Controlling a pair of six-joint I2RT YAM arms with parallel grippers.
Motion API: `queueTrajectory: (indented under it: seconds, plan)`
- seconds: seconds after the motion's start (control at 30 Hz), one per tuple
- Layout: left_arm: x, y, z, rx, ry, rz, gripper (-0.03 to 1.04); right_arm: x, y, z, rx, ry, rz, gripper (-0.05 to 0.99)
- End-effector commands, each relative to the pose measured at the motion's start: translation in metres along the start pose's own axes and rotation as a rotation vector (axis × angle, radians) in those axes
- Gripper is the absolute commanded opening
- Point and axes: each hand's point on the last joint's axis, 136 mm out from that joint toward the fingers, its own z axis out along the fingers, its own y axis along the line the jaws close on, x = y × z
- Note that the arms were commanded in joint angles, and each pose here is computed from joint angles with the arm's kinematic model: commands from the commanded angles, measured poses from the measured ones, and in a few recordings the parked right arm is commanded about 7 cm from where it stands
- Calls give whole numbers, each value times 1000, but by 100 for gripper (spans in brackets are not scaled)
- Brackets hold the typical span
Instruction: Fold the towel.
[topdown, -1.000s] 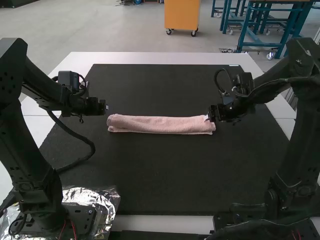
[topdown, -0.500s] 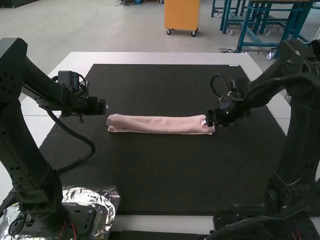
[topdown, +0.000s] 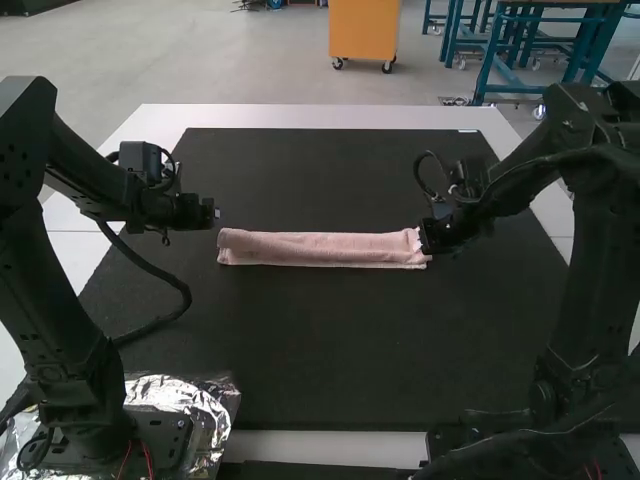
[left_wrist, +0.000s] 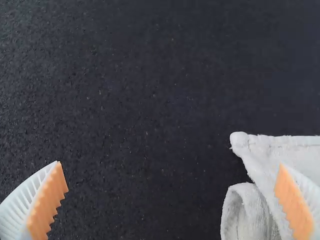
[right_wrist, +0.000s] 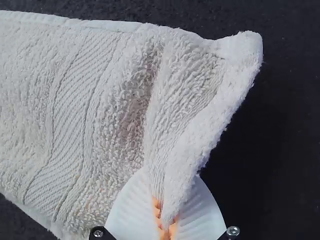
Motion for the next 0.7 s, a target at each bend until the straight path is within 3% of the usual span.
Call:
queueTrajectory:
  seconds: [0.0,0.13,0.27,0.67]
  plan:
    - [-20,-2,-5,7,-49,0,97,10,10,3,-79,28,16,-2]
    - [-23,-2,-6,7,-58,3,97,-23,-36,-43,-12,-86,85,-2]
    - [-28,-4,-6,10,-76,10,97,-40,-52,-77,10,-136,96,-2]
    - [-31,-16,-5,27,-91,32,97,-70,81,-54,-199,-158,-26,-2]
